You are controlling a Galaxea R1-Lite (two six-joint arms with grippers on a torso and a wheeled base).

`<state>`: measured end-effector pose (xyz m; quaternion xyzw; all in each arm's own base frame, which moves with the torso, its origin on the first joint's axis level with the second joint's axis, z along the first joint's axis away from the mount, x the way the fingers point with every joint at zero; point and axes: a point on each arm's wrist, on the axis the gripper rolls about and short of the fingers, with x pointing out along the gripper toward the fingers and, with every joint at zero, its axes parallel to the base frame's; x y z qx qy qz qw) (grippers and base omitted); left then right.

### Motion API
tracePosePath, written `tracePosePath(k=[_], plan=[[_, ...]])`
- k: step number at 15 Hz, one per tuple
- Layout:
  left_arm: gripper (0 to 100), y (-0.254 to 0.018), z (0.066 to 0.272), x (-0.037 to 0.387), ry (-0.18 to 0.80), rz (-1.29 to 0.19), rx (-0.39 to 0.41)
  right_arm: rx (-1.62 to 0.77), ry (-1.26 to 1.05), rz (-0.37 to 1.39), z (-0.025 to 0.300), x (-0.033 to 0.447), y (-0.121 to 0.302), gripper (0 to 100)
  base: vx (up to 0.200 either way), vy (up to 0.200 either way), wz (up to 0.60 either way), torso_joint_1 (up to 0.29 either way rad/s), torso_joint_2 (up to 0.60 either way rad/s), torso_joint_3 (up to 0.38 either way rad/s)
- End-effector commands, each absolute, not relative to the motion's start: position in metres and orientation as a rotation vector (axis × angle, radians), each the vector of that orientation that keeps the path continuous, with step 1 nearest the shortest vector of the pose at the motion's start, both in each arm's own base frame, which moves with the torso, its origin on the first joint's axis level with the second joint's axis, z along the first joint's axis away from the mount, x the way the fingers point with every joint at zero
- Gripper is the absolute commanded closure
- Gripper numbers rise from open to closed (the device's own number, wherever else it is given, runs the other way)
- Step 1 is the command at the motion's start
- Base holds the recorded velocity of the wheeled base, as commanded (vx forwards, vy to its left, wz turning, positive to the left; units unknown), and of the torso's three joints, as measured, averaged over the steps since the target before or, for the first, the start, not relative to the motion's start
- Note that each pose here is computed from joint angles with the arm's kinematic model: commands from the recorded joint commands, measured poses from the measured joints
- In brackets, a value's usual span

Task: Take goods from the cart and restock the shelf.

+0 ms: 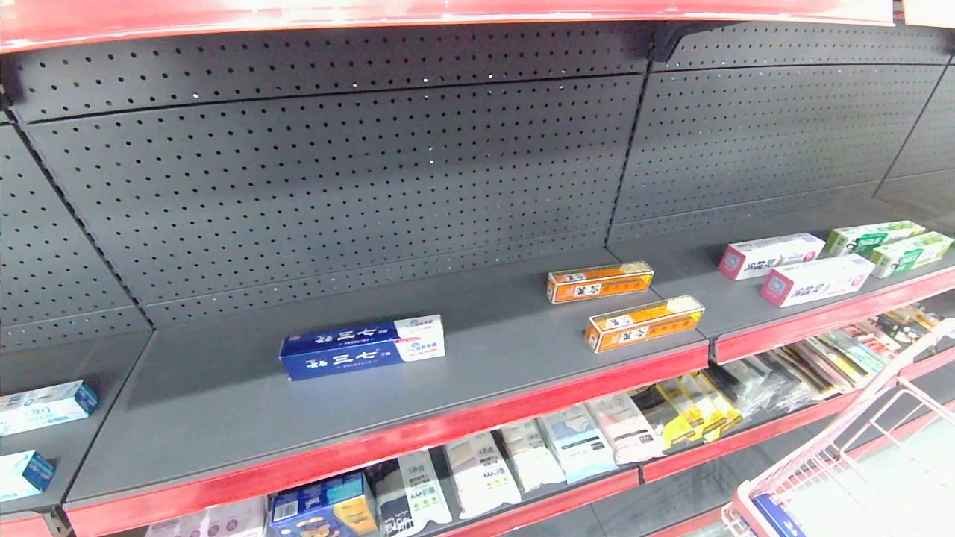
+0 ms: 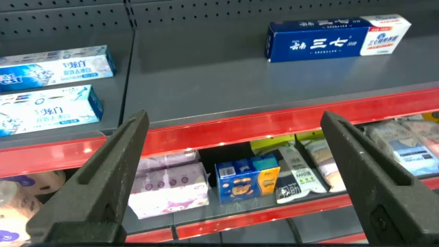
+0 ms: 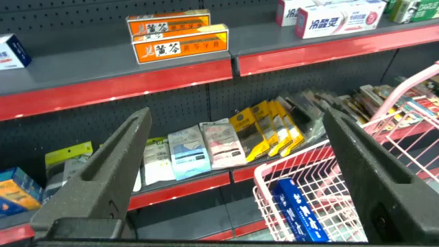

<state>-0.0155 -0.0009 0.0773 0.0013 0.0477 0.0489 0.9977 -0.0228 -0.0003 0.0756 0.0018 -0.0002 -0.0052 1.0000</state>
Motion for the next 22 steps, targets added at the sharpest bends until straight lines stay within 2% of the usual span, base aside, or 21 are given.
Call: tracePosePath(k=[1,12,13,14,15,16,19,20,22], plan=[[0,-0.001,0.077,-0.016,0.095,0.098,0.003,0.002,0.0,-0.009,0.075,-0.023,0.0,0,0.0,0.0,0.0,0.0,0.0,0.0],[0,-0.001,0.077,-0.016,0.095,0.099,0.003,-0.065,0.084,-0.066,0.079,-0.016,0.002,0,0.0,0.0,0.0,0.0,0.0,0.0],[0,-0.001,0.077,-0.016,0.095,0.099,0.001,-0.074,-0.062,-0.056,0.115,-0.018,0.002,0,0.0,0.0,0.0,0.0,0.0,0.0],[0,-0.001,0.077,-0.015,0.097,0.098,0.005,-0.029,-0.056,-0.016,0.19,0.015,0.0,0,0.0,0.0,0.0,0.0,0.0,0.0],[0,-0.001,0.077,-0.016,0.094,0.098,0.003,0.043,-0.047,-0.03,0.229,0.047,-0.002,0,0.0,0.0,0.0,0.0,0.0,0.0],[0,-0.001,0.077,-0.016,0.094,0.098,0.003,0.046,-0.004,0.022,0.24,0.063,0.001,0,0.0,0.0,0.0,0.0,0.0,0.0],[0,-0.001,0.077,-0.016,0.094,0.098,0.003,0.058,0.437,-0.081,0.196,0.095,0.003,0,0.0,0.0,0.0,0.0,0.0,0.0],[0,-0.001,0.077,-0.016,0.094,0.098,0.003,0.101,0.631,-0.106,0.179,0.135,-0.001,0,0.0,0.0,0.0,0.0,0.0,0.0],[0,-0.001,0.077,-0.016,0.094,0.098,0.003,-0.022,0.894,-0.126,0.139,0.176,-0.02,0,0.0,0.0,0.0,0.0,0.0,0.0]])
